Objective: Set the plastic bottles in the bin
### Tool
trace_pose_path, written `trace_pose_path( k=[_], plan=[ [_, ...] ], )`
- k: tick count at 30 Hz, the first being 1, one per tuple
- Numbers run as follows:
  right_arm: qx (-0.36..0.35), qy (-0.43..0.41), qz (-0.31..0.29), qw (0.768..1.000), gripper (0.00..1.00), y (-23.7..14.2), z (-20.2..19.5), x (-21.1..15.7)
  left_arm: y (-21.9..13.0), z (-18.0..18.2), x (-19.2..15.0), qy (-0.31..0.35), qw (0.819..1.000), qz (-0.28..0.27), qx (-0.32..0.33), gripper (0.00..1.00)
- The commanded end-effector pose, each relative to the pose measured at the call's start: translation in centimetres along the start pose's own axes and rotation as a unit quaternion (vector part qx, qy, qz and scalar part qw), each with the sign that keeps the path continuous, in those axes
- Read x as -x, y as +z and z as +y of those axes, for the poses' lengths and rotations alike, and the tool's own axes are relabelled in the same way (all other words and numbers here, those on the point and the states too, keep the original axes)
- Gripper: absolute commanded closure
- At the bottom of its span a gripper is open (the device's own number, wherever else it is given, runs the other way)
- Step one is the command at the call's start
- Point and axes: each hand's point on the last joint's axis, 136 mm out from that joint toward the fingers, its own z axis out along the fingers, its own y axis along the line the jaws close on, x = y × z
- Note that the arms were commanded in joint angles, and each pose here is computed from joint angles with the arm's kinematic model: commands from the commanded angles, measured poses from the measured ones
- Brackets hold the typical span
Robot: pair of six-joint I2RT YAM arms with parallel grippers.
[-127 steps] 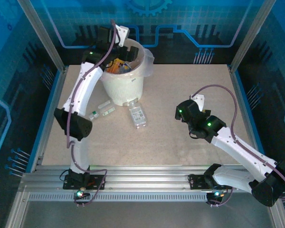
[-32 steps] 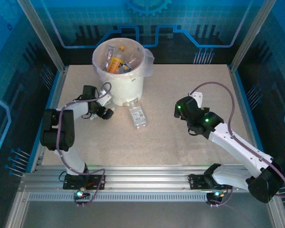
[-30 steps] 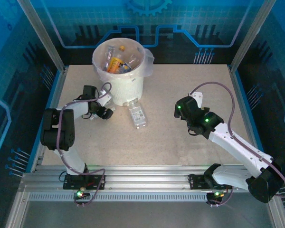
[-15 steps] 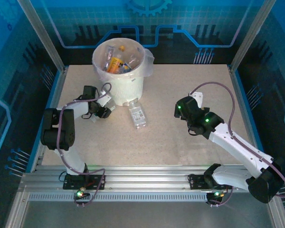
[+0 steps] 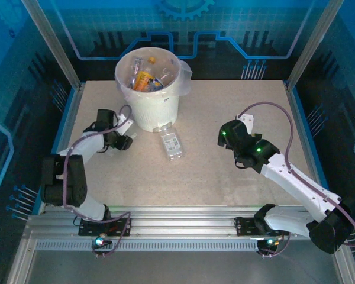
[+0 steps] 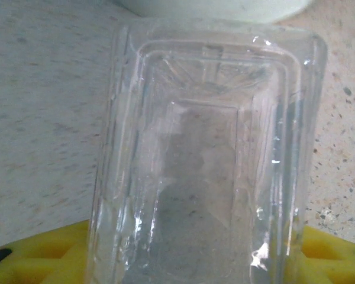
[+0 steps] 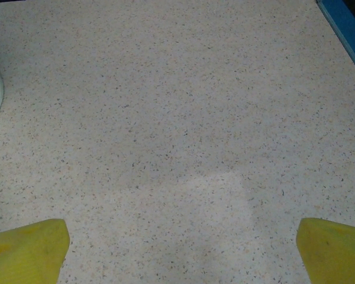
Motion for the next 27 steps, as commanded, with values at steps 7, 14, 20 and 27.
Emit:
trace_pose_path(
  k=[7,14,20,27],
  plan=[
    [-0.005,0.019,-0.014,1.0,0.0,-0.5,-1.3,0.5,-8.4,6.2,2.9,-0.151,0.977,-0.089,0.124,0.8],
    [-0.001,0.021,-0.012,1.0,0.0,-0.2,-1.1,0.2,-16.5,7.4,7.0,-0.219,0.943,-0.203,0.148,0.8],
    [0.0,0.023,-0.01,1.0,0.0,0.1,-0.9,0.1,-22.4,5.9,11.8,-0.23,0.922,-0.3,0.082,0.78],
    [0.004,0.022,-0.007,1.0,0.0,0.2,-0.6,0.1,-27.8,3.5,18.9,-0.204,0.897,-0.393,-0.013,0.78]
  ],
)
